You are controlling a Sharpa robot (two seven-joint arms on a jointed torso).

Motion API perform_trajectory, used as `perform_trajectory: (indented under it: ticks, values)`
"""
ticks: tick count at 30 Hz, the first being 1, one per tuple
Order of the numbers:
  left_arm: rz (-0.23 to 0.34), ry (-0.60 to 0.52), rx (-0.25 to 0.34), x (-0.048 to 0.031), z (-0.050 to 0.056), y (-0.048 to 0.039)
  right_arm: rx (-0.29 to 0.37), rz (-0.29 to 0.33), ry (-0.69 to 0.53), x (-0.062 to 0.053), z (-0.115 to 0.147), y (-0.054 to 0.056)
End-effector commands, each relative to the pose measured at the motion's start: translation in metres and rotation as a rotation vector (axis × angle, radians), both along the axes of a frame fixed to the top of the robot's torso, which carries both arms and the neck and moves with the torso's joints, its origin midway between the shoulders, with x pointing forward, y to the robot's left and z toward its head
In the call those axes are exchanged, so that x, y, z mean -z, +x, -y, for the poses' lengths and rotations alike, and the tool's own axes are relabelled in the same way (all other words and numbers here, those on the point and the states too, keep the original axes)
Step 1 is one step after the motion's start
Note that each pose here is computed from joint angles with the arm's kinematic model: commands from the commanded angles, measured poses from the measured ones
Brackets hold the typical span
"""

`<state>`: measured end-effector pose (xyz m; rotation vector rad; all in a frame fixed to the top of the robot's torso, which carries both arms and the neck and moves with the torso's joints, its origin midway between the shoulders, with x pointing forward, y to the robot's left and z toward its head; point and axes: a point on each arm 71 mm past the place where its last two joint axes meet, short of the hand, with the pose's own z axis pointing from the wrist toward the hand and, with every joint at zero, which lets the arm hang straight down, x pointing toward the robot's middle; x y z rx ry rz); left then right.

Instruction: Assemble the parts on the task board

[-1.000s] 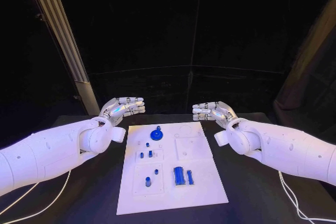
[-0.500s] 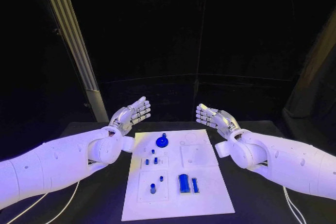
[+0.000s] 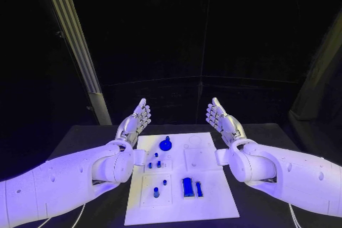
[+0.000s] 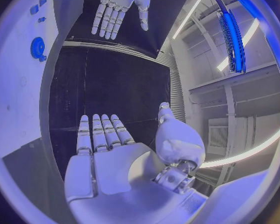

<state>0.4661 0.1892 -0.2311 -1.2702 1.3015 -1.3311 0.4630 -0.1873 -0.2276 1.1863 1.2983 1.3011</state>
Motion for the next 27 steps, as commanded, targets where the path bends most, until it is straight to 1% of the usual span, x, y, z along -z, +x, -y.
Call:
perform_trajectory:
  ticks: [1,4,27]
  values:
    - [0.066,0.079,-0.095,-0.0064,-0.0038,-0.003,0.097,0.02,-0.014,-0.0034,0.0051,-0.0012]
    - [0.067,0.081,-0.099,-0.0069,-0.0032,-0.0044,0.098,0.02,-0.014,-0.0034,0.0051,-0.0012]
    - [0.067,0.081,-0.099,-0.0069,-0.0032,-0.0044,0.098,0.02,-0.014,-0.0034,0.0051,-0.0012]
